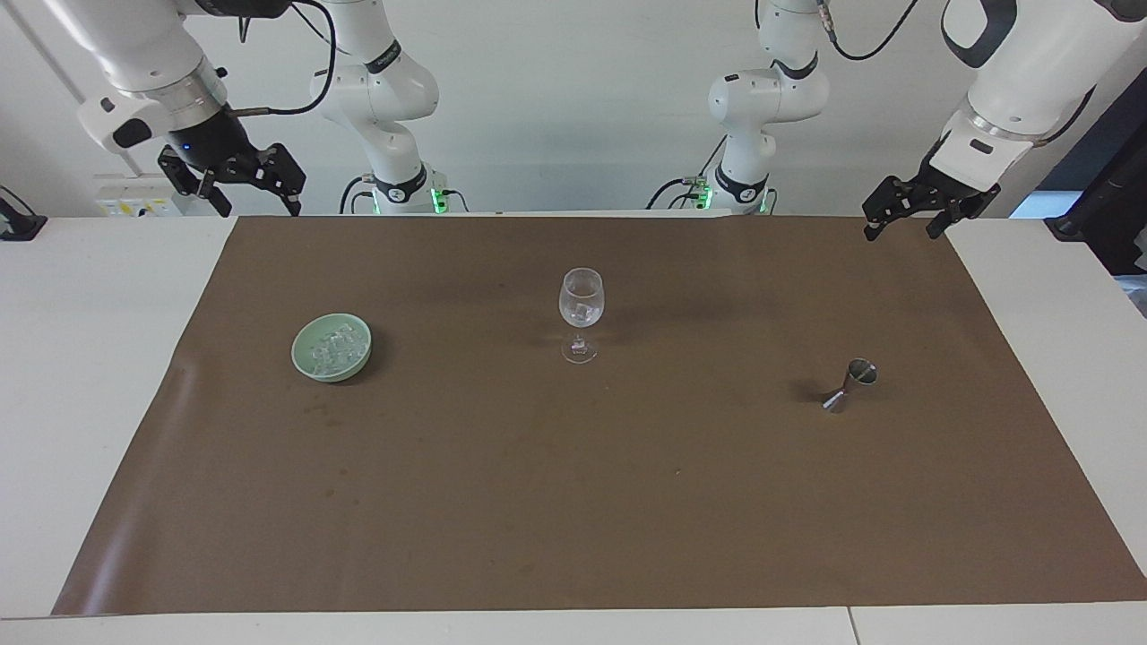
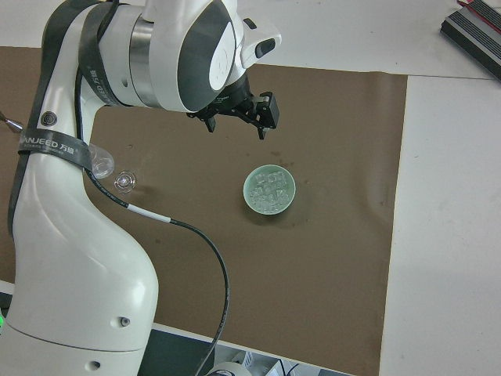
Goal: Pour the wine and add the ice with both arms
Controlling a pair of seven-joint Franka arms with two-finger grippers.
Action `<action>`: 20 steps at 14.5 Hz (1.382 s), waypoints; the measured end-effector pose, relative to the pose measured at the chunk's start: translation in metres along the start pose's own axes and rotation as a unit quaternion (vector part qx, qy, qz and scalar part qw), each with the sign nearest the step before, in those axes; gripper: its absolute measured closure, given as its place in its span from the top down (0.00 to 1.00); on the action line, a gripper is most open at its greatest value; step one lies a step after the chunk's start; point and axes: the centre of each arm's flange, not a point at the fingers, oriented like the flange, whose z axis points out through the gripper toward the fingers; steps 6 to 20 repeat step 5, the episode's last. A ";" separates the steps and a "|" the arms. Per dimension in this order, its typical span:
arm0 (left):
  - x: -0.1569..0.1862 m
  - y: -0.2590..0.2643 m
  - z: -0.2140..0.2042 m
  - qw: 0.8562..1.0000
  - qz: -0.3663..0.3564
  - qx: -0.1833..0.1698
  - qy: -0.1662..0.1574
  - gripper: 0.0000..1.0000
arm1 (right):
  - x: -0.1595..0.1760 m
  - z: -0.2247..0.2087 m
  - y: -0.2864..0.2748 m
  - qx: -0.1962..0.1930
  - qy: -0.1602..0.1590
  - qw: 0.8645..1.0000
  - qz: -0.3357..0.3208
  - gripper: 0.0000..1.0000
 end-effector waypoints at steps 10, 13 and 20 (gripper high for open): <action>0.000 0.000 0.000 1.000 0.000 0.000 0.000 1.00 | 0.000 -0.003 0.001 0.000 0.005 1.000 0.001 1.00; 0.000 0.000 0.000 1.000 0.000 0.000 0.000 1.00 | 0.000 -0.003 0.001 0.000 0.005 1.000 0.001 1.00; 0.000 0.000 0.000 1.000 0.000 0.000 0.000 1.00 | 0.000 -0.003 0.001 0.000 0.005 1.000 0.001 1.00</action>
